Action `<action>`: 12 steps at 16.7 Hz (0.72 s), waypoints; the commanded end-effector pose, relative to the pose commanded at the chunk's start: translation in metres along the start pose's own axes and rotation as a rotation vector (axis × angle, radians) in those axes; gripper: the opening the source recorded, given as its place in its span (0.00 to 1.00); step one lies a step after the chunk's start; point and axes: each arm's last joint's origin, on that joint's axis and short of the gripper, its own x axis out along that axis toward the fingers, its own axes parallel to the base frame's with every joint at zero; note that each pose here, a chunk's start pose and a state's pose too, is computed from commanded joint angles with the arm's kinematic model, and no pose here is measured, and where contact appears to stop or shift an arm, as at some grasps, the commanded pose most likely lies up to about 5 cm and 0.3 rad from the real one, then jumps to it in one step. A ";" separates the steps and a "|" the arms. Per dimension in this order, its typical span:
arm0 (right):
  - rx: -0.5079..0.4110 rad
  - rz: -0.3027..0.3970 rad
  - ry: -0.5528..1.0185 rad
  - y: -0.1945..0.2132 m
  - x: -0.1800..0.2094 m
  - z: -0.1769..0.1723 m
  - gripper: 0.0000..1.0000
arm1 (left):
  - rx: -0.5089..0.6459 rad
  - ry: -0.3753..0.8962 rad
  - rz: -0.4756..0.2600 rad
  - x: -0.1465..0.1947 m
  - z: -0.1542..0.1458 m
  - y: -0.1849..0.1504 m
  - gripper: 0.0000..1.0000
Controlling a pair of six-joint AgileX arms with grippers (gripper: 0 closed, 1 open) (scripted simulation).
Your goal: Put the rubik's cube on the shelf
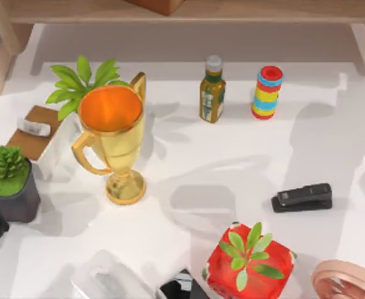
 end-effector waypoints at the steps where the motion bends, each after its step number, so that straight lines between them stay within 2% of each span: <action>1: 0.006 -0.007 -0.005 -0.001 0.004 0.002 0.00 | 0.000 0.000 0.000 0.000 0.000 0.000 1.00; 8: 0.005 -0.008 -0.009 0.000 0.005 0.003 0.00 | 0.000 0.000 0.000 0.000 0.000 0.000 1.00; 12: -0.001 -0.014 -0.094 0.015 -0.032 0.004 0.00 | 0.000 0.000 0.000 0.000 0.000 0.000 1.00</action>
